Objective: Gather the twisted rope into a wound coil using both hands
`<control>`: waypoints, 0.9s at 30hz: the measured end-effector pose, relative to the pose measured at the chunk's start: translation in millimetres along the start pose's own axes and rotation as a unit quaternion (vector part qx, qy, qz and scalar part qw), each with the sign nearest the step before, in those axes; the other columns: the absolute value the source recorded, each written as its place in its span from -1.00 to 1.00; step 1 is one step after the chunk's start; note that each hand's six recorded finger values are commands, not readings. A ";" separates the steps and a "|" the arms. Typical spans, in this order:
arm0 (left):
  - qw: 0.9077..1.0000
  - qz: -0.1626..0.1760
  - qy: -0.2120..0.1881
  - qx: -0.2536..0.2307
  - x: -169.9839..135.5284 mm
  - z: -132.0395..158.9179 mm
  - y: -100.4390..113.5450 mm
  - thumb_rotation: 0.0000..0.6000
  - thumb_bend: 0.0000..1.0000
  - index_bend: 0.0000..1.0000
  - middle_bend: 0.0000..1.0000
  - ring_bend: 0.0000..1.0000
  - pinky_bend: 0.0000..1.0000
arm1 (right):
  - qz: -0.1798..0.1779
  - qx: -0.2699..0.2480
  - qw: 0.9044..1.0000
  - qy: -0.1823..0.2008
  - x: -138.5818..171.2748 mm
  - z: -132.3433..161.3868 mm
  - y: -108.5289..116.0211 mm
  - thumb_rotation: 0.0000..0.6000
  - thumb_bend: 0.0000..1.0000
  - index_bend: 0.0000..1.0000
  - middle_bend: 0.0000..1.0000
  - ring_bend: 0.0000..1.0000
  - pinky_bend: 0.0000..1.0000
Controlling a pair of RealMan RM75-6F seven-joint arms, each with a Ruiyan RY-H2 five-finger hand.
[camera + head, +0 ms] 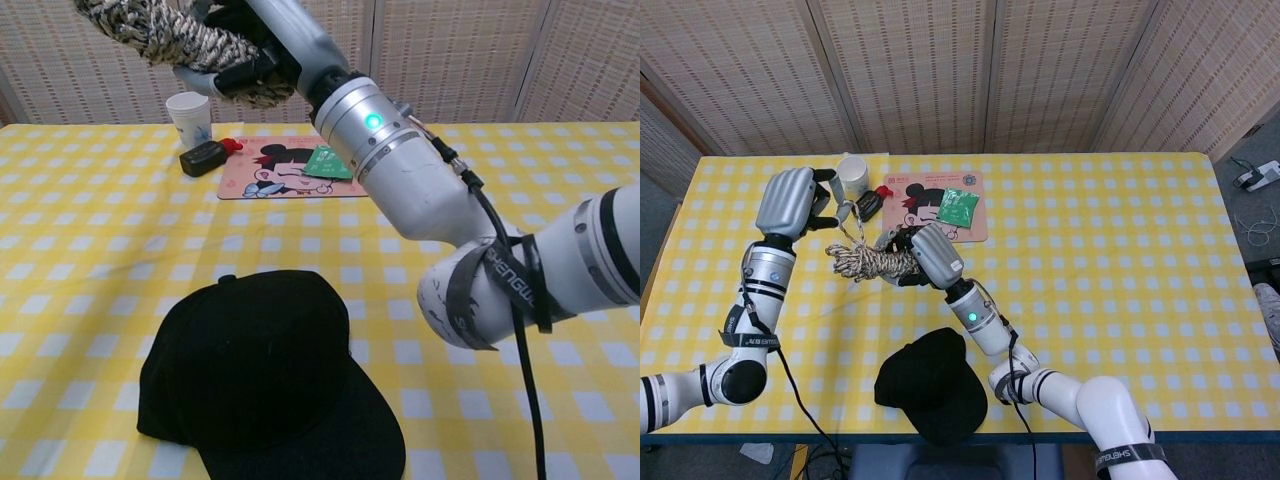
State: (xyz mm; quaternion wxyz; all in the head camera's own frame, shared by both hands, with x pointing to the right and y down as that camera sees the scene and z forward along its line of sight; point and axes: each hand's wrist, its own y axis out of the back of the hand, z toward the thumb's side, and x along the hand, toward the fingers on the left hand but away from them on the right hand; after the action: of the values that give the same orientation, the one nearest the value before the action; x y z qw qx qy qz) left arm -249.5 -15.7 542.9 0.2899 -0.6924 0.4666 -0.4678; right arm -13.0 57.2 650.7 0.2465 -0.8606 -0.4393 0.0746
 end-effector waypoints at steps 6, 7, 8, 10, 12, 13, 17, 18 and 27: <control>0.999 -0.005 0.027 0.028 3.3 -10.1 -0.5 1.00 -0.30 0.45 1.00 1.00 1.00 | 0.001 -0.006 1.000 0.002 0.4 1.5 -0.8 1.00 -0.53 0.95 0.50 0.30 0.35; 0.999 -0.004 0.029 0.034 3.7 -11.2 -0.2 1.00 -0.30 0.45 1.00 1.00 1.00 | 0.001 -0.007 1.000 0.002 0.5 1.6 -1.0 1.00 -0.53 0.95 0.50 0.30 0.35; 0.999 -0.003 0.031 0.039 4.0 -12.4 0.0 1.00 -0.30 0.44 1.00 1.00 1.00 | 0.001 -0.007 1.000 0.002 0.5 1.7 -1.1 1.00 -0.53 0.95 0.50 0.30 0.35; 0.998 -0.003 0.038 0.052 4.5 -15.3 -0.2 1.00 -0.30 0.42 1.00 1.00 1.00 | 0.001 -0.008 1.000 0.002 0.8 2.1 -1.5 1.00 -0.53 0.95 0.50 0.30 0.35; 0.997 -0.006 0.046 0.063 4.8 -18.5 -1.3 1.00 -0.30 0.39 1.00 1.00 1.00 | 0.001 -0.010 1.000 0.003 1.1 2.7 -1.9 1.00 -0.53 0.95 0.50 0.30 0.36; 0.996 -0.008 0.049 0.068 4.8 -19.8 -1.8 1.00 -0.30 0.37 1.00 1.00 1.00 | 0.001 -0.011 1.000 0.003 1.1 2.9 -2.0 1.00 -0.53 0.95 0.50 0.30 0.36; 0.994 -0.014 0.061 0.086 5.0 -24.2 -3.3 1.00 -0.30 0.25 1.00 1.00 1.00 | 0.001 -0.013 1.000 0.004 1.1 3.7 -1.8 1.00 -0.53 0.95 0.50 0.30 0.36; 0.994 -0.016 0.064 0.092 5.0 -25.3 -3.7 1.00 -0.30 0.20 1.00 1.00 1.00 | 0.000 -0.014 1.000 0.005 1.2 3.9 -1.5 1.00 -0.53 0.95 0.50 0.30 0.36; 0.990 -0.033 0.078 0.112 4.8 -32.7 -3.7 1.00 -0.32 -0.46 1.00 0.95 1.00 | 0.000 -0.014 1.000 0.005 2.4 3.3 0.2 1.00 -0.53 0.96 0.50 0.30 0.36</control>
State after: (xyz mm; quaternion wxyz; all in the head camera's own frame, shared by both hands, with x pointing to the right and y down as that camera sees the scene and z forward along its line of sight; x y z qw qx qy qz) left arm -277.5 -17.5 560.7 0.3130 -0.6316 0.4094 -0.5792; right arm -12.5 60.2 648.0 0.2362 -0.8645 -0.4390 0.0644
